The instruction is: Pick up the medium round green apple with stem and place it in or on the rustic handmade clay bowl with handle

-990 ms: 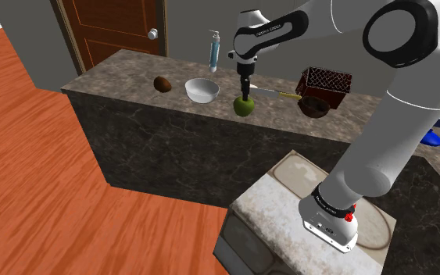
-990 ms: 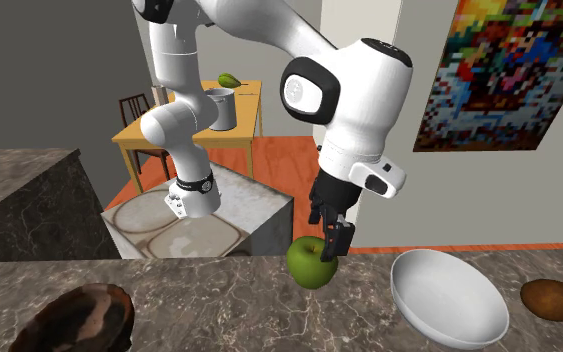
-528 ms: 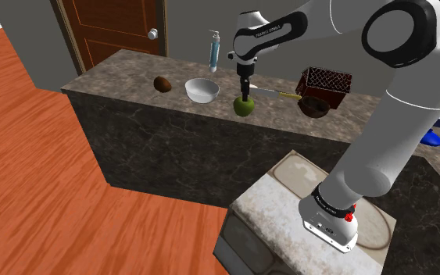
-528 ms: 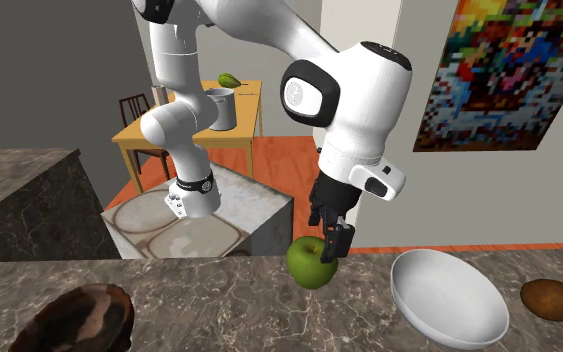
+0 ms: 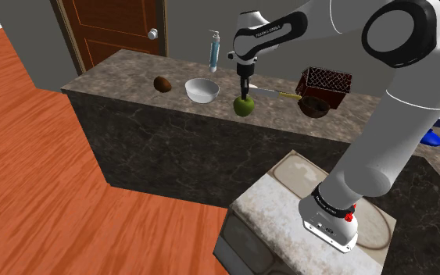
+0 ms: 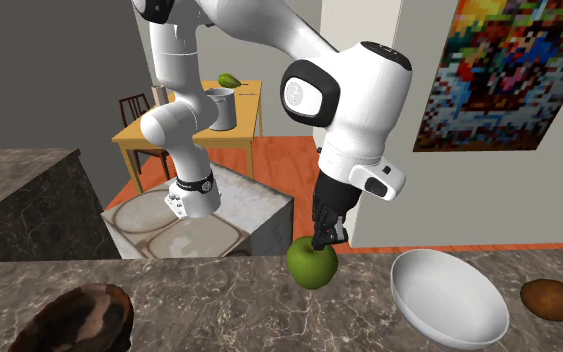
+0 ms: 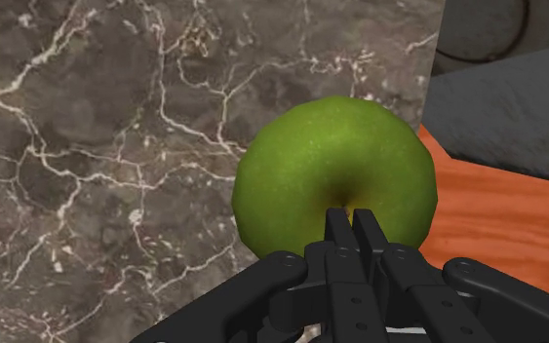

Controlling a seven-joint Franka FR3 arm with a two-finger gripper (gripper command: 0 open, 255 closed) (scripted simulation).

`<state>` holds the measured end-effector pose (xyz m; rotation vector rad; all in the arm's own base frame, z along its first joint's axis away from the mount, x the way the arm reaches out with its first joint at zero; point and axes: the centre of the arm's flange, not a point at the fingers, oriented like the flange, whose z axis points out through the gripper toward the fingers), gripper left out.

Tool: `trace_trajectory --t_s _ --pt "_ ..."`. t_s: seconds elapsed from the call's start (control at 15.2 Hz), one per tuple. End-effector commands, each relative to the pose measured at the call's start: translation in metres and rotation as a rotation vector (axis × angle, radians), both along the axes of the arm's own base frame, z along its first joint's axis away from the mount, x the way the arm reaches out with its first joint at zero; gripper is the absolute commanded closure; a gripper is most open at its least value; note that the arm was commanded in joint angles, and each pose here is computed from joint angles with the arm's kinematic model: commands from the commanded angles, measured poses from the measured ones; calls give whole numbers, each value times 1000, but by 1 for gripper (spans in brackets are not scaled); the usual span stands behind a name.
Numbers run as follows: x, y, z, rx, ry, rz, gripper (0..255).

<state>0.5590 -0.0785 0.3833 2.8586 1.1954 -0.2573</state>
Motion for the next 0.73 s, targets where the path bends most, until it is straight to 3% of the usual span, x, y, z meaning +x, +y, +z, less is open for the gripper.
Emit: trace_trajectory --t_s 0.0,0.66 --pt "0 0 0 0 0 0 255" --pt "0 0 47 0 0 0 255"
